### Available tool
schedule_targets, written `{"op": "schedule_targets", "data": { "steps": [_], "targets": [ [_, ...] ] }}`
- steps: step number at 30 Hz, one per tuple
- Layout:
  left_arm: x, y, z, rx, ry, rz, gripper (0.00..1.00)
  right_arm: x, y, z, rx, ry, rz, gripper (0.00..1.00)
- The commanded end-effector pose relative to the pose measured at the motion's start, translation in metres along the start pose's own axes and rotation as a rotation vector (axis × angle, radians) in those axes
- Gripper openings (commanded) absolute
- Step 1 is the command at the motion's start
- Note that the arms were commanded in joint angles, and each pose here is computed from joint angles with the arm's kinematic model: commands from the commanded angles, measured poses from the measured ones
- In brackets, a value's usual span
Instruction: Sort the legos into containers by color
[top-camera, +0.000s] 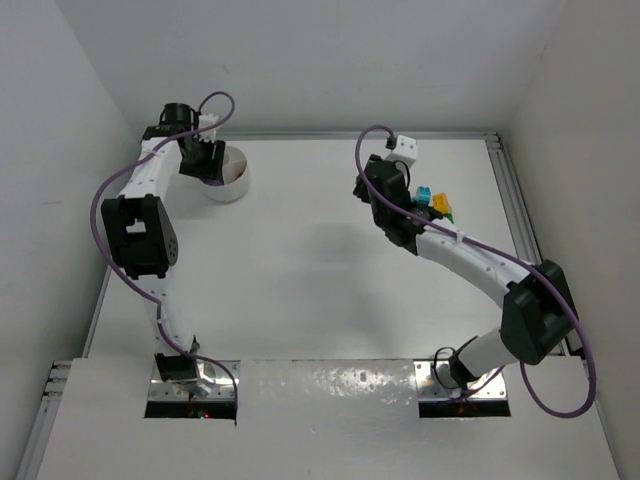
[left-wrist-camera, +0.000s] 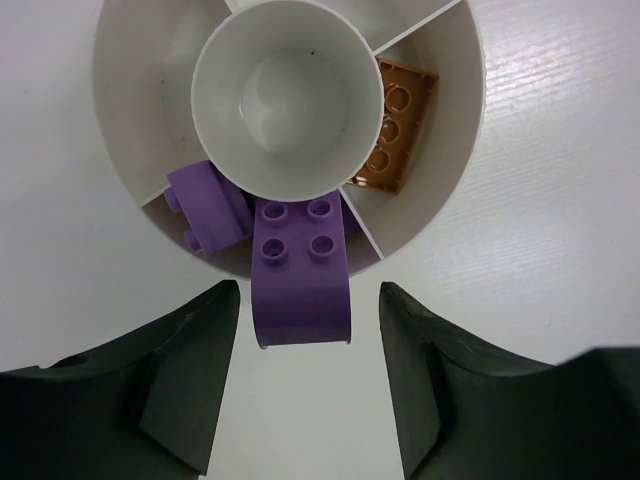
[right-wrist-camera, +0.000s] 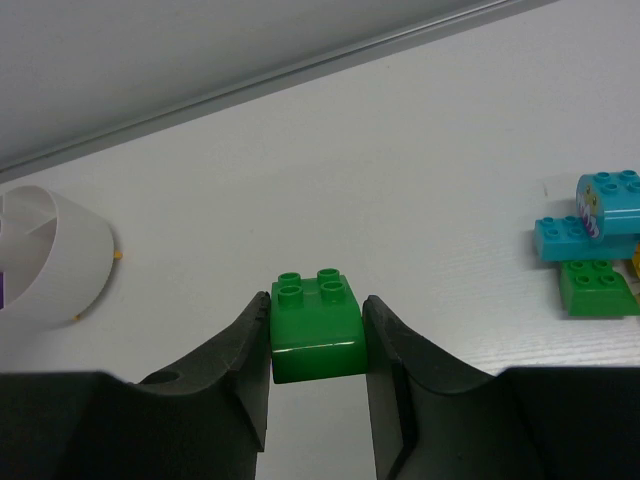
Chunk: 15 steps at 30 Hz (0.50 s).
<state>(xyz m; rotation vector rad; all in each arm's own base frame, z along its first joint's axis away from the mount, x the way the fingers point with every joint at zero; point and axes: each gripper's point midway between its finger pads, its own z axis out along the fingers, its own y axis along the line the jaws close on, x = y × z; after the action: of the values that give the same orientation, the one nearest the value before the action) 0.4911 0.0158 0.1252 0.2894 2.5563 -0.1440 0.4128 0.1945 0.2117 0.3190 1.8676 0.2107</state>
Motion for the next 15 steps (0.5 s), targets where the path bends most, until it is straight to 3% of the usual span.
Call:
{"op": "schedule_targets", "data": {
  "steps": [1, 7, 11, 15],
  "targets": [
    [-0.017, 0.008, -0.008, -0.035, -0.048, -0.003, 0.56, -0.013, 0.006, -0.007, -0.032, -0.029, 0.01, 0.0],
    [-0.026, 0.01, -0.016, -0.047, -0.08, -0.007, 0.58, -0.012, 0.011, -0.008, -0.056, -0.021, 0.013, 0.0],
    [-0.036, 0.008, -0.026, -0.042, -0.106, -0.009, 0.67, -0.011, 0.016, -0.008, -0.085, -0.011, -0.005, 0.0],
    [-0.05, 0.006, -0.041, -0.046, -0.149, -0.011, 0.69, -0.004, 0.031, -0.008, -0.162, 0.029, -0.06, 0.0]
  ]
}}
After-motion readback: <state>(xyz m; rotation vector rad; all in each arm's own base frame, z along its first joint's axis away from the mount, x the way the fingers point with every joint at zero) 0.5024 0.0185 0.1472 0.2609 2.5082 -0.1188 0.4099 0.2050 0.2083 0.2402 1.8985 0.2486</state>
